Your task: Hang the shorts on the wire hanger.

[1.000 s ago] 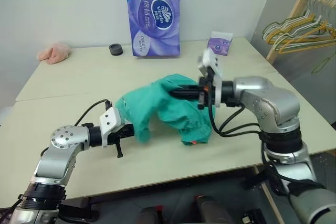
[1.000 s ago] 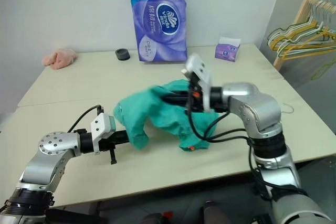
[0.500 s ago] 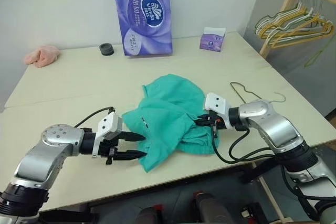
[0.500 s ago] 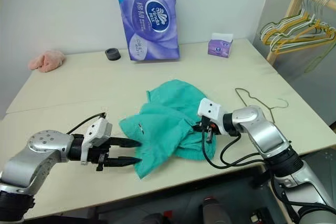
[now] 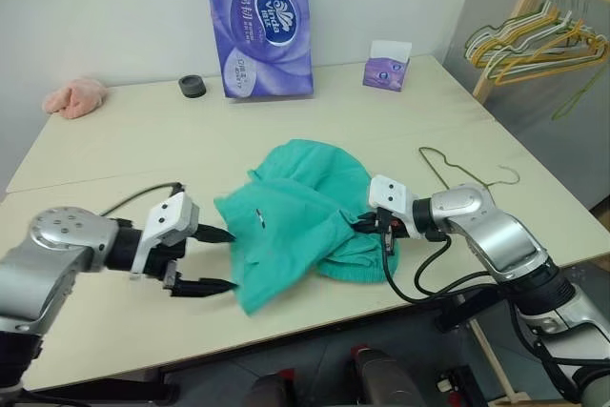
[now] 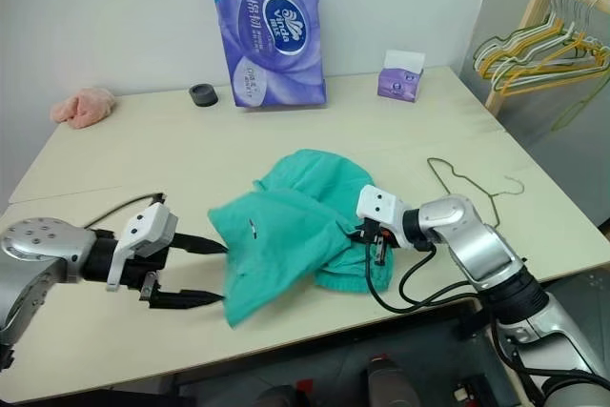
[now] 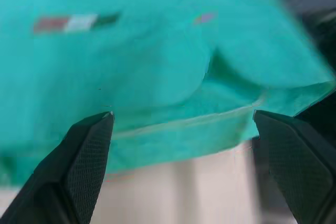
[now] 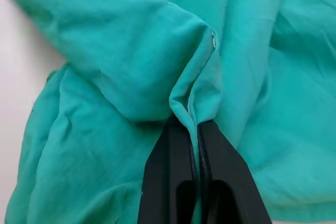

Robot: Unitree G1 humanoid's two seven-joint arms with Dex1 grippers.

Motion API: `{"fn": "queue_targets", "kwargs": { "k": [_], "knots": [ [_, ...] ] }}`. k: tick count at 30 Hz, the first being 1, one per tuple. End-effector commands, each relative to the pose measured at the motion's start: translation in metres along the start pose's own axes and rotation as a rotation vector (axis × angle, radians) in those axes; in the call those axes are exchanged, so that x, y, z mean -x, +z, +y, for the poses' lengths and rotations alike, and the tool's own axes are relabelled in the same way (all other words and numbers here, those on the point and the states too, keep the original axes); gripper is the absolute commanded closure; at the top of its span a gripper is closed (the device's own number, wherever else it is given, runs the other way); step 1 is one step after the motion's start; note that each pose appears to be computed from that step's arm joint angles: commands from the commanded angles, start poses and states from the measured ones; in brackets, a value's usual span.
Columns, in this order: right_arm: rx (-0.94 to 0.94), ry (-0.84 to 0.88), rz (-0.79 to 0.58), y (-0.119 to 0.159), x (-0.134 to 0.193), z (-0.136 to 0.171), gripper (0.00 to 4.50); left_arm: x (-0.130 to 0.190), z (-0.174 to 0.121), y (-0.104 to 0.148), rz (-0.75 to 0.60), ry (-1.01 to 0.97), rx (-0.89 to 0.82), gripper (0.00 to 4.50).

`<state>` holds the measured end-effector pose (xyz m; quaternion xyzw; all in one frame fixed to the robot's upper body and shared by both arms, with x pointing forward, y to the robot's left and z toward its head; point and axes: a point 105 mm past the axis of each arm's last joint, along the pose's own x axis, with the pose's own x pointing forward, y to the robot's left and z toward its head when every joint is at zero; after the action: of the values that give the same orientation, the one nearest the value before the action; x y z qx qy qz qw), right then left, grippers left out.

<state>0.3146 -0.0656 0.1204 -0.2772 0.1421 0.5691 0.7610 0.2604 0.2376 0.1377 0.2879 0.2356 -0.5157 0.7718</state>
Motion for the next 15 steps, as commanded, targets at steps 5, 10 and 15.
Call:
{"fn": "queue_targets", "kwargs": {
  "k": [5,10,15],
  "knots": [
    [0.026,-0.090,-0.039,0.014,-0.008,-0.013,4.50,0.027,0.060,0.001,0.087,0.329,-0.283,0.01],
    [0.032,-0.083,-0.044,0.015,-0.011,-0.010,4.50,0.014,0.032,0.060,-0.246,0.166,-0.114,0.01],
    [0.037,-0.084,-0.043,0.015,-0.013,-0.010,4.50,0.004,-0.001,0.082,-0.301,-0.021,-0.055,0.01]
  ]
}}
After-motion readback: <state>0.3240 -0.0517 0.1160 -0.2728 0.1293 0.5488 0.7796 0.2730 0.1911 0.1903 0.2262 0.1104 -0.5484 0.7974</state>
